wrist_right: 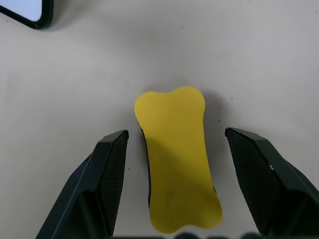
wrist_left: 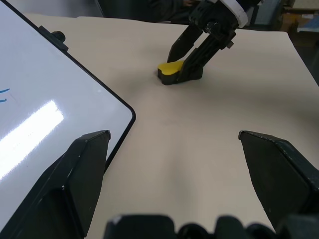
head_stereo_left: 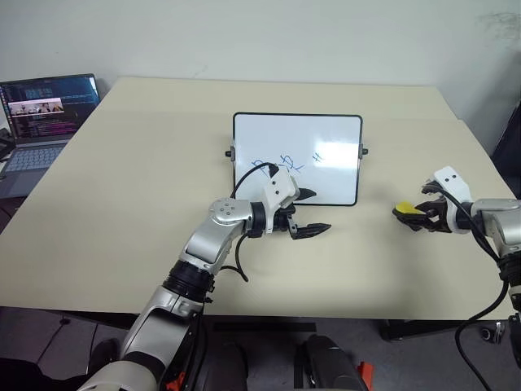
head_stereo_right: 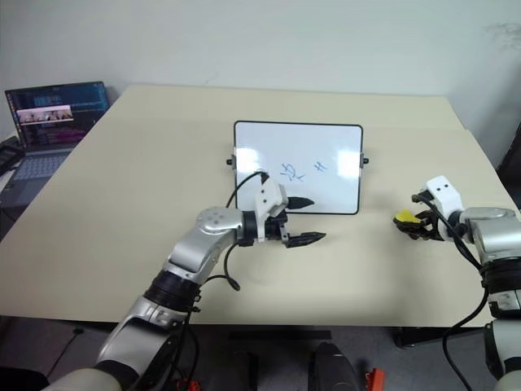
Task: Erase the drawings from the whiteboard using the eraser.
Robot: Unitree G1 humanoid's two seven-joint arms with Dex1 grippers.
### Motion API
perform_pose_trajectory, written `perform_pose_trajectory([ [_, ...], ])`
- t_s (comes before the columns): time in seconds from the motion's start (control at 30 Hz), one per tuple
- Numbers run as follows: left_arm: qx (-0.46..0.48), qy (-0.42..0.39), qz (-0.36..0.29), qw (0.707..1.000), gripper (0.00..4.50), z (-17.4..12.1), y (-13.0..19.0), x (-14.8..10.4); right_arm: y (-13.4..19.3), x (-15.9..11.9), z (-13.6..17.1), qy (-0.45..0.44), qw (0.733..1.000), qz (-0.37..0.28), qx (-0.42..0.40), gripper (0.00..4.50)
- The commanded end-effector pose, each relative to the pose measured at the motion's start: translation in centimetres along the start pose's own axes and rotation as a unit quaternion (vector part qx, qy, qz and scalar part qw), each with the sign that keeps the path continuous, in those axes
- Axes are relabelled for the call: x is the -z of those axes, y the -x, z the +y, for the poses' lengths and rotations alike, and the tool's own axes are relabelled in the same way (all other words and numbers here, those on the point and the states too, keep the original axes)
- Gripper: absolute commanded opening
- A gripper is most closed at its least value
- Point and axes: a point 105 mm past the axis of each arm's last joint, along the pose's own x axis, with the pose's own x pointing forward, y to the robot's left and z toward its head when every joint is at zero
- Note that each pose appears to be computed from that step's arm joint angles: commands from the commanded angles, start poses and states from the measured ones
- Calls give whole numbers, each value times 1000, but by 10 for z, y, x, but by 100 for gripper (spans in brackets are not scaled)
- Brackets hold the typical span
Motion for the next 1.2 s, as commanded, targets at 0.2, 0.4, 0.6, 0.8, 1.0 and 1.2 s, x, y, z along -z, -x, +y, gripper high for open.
perform_pose_trajectory([
  [0.2, -1, -22, -22, 1000, 450, 0, 1, -16, 9, -12, -6, 3, 1000, -28, 3, 235],
  [0.4, -1, -22, -22, 1000, 450, -1, 2, -16, 7, -10, -5, 1, 1000, -28, 3, 88],
  [0.6, -3, -22, -21, 1000, 450, 0, 3, -16, 6, -10, -5, 3, 1000, -28, 1, 87],
  [0.8, -18, -24, -27, 999, 450, 9, 14, -23, 16, -25, -1, 19, 999, -50, 1, 87],
  [1.0, -80, -35, -29, 996, 450, 39, 57, -39, 43, -66, 22, 60, 992, -108, -6, 87],
  [1.2, -165, -42, 14, 985, 450, 65, 125, -34, 57, -109, 61, 102, 980, -167, -23, 86],
])
